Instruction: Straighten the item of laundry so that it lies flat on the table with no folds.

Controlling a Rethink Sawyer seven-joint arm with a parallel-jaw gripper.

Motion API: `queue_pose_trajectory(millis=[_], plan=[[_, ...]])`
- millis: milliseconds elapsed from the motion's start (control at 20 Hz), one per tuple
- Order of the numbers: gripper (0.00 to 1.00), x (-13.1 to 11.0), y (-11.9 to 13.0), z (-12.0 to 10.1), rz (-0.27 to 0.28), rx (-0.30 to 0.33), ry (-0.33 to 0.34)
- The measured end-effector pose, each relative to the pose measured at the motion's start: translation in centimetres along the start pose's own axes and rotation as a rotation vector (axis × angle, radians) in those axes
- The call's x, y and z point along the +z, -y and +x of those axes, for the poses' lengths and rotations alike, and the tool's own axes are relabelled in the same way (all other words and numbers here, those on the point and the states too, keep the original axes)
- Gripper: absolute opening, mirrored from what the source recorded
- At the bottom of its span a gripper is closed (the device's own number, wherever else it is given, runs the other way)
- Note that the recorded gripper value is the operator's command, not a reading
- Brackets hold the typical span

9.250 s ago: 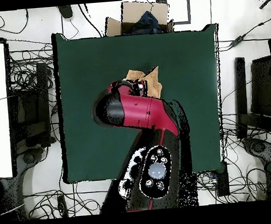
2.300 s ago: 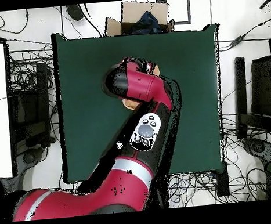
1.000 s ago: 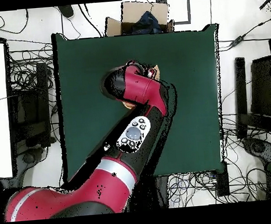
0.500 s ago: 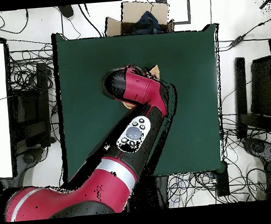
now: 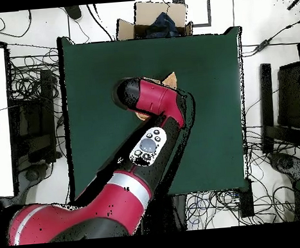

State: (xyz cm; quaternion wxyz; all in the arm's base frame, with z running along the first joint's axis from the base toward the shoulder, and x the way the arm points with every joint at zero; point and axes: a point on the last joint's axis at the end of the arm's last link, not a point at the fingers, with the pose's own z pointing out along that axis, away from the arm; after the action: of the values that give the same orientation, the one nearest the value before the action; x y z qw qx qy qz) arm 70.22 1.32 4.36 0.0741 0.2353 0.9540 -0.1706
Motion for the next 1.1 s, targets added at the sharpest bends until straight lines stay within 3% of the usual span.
queue_pose_trajectory(millis=[500, 1100], plan=[[1.0, 1.2, 0.5, -0.8, -0.02, 0.028, 0.018], [1.0, 4.7, -0.6, -4.2, -0.164, 0.127, 0.185]])
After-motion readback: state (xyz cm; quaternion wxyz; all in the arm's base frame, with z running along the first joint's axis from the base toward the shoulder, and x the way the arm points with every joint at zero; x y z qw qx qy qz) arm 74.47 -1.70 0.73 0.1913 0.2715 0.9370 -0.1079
